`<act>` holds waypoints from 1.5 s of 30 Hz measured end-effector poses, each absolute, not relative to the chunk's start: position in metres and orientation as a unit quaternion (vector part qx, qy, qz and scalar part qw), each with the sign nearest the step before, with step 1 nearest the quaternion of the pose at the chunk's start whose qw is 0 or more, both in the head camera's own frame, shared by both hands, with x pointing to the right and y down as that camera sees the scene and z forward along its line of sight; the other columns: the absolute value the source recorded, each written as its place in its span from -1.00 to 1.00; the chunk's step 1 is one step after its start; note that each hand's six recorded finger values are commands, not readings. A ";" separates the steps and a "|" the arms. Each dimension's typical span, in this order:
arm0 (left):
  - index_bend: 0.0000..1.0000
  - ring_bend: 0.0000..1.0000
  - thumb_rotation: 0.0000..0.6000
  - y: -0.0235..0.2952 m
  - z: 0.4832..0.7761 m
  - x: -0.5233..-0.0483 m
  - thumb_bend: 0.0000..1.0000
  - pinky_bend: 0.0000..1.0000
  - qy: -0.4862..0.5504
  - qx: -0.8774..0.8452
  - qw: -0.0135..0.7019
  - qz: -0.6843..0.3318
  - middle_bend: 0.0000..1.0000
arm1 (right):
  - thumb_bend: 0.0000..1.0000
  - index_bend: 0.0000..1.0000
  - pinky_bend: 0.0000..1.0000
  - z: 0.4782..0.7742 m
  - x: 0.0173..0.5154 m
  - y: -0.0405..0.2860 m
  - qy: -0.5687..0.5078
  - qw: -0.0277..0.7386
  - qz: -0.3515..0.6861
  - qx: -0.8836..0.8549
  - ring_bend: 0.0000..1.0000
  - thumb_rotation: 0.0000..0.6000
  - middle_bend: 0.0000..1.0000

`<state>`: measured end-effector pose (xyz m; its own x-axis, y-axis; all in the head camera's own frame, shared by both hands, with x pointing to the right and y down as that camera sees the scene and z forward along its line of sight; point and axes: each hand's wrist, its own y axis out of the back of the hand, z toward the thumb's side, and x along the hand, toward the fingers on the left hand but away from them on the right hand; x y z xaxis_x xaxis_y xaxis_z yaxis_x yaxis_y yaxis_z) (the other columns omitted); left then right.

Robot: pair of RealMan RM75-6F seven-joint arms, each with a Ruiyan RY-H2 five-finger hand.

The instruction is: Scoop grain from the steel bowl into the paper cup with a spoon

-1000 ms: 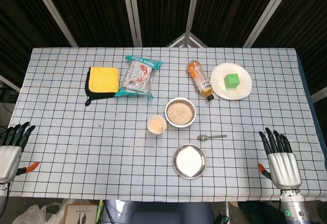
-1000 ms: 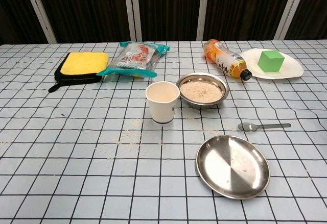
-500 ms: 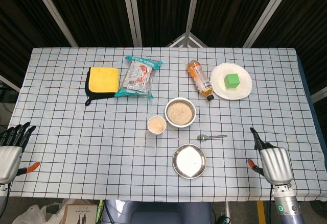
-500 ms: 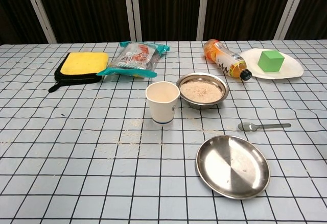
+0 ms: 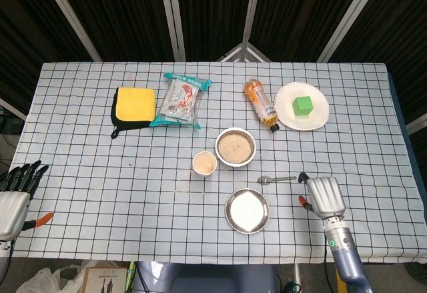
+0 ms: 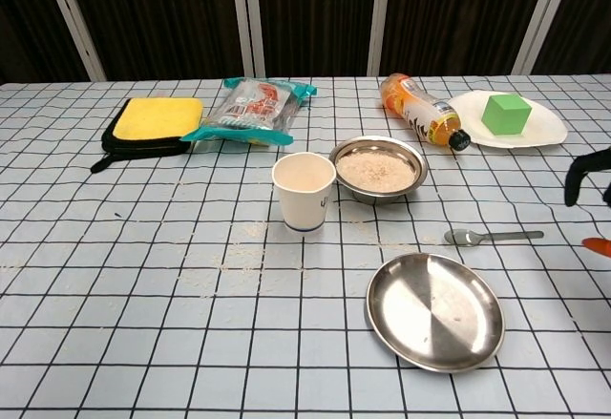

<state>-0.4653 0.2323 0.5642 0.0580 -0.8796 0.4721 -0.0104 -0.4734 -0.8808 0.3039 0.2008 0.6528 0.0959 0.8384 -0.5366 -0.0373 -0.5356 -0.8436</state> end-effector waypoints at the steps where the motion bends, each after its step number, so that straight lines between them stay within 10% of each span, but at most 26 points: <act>1: -1.00 -1.00 1.00 0.232 0.564 -0.465 -1.00 -1.00 0.355 -0.626 0.370 -0.587 -1.00 | -0.35 -0.07 1.00 0.658 0.300 0.199 -0.309 0.365 0.598 -0.643 0.93 1.00 0.77; 45: -1.00 -1.00 1.00 0.232 0.567 -0.465 -1.00 -1.00 0.357 -0.621 0.362 -0.597 -1.00 | -0.21 0.04 1.00 0.723 0.290 0.175 -0.294 0.335 0.647 -0.619 0.93 1.00 0.77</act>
